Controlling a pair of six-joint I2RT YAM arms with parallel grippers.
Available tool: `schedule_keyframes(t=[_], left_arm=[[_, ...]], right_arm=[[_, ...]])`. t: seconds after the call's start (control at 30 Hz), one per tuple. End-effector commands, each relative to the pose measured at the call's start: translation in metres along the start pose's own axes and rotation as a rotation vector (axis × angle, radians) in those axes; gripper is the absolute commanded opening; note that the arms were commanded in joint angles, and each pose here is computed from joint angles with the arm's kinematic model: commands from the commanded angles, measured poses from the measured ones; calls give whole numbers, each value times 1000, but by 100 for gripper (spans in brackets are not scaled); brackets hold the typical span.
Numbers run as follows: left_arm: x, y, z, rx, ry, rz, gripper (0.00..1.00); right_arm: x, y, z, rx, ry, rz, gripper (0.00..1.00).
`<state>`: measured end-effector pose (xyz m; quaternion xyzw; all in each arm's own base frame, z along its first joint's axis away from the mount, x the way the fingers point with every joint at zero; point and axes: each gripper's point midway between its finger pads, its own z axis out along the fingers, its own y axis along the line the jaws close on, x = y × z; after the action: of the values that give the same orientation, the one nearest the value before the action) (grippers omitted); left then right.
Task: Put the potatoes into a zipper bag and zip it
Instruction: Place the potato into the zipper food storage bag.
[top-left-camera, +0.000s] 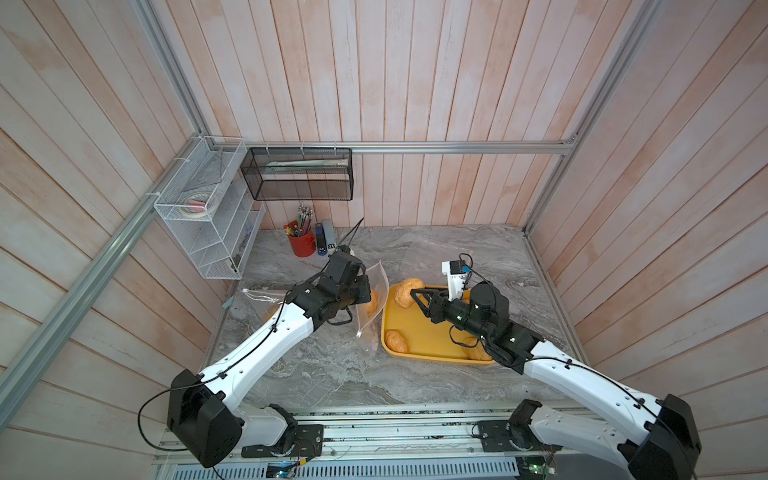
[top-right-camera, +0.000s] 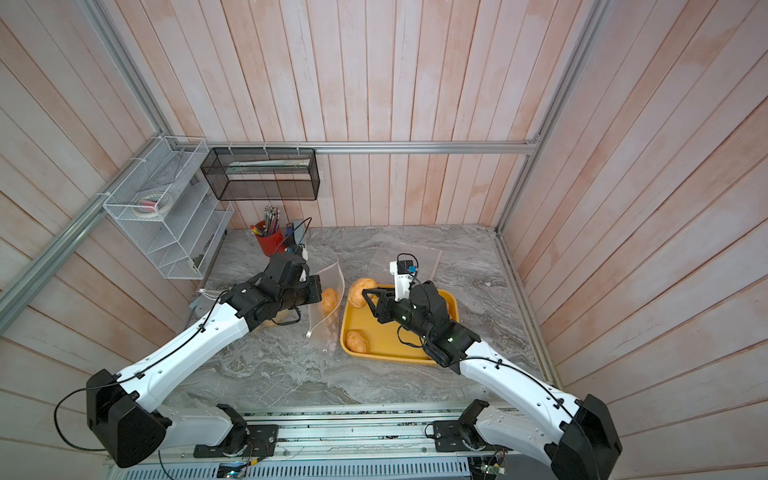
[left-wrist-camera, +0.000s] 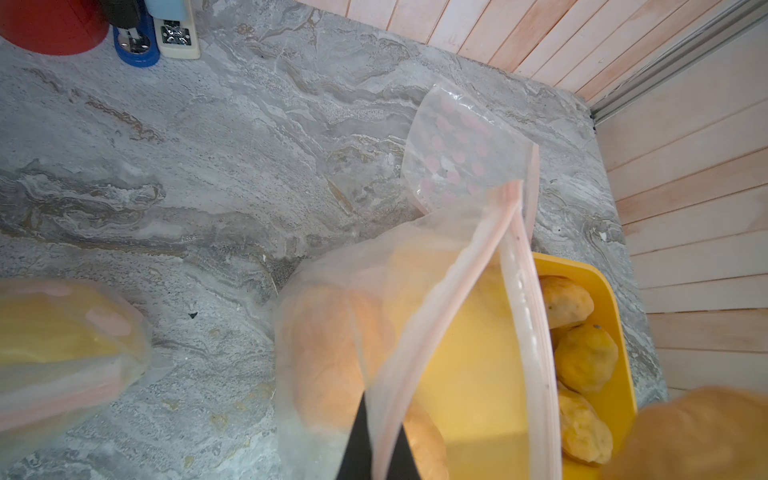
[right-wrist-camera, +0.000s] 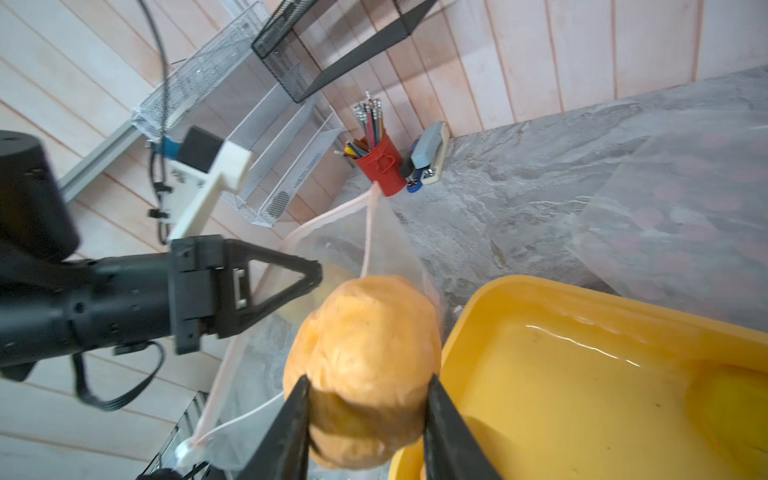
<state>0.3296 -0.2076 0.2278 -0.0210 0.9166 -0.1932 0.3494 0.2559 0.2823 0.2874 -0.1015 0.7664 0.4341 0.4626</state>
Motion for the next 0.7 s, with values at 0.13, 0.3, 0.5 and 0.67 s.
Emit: schedule_keyframes(t=[0.13,0.3,0.5,0.67], left_arm=[[-4,-3,-1,23,-19,10,0],[-5,-3,-2,23,-25,10,0],[-5,-3,-4,25,-27,10,0],[-6,-3,-5,25,-29,9,0]], right_arm=[[-19,49,8,-61,-13,-100,18],[-18,42,36,-9,6,-114,18],[1,19,71,88,72,-124,16],[26,3,82,121,142,-128,16]])
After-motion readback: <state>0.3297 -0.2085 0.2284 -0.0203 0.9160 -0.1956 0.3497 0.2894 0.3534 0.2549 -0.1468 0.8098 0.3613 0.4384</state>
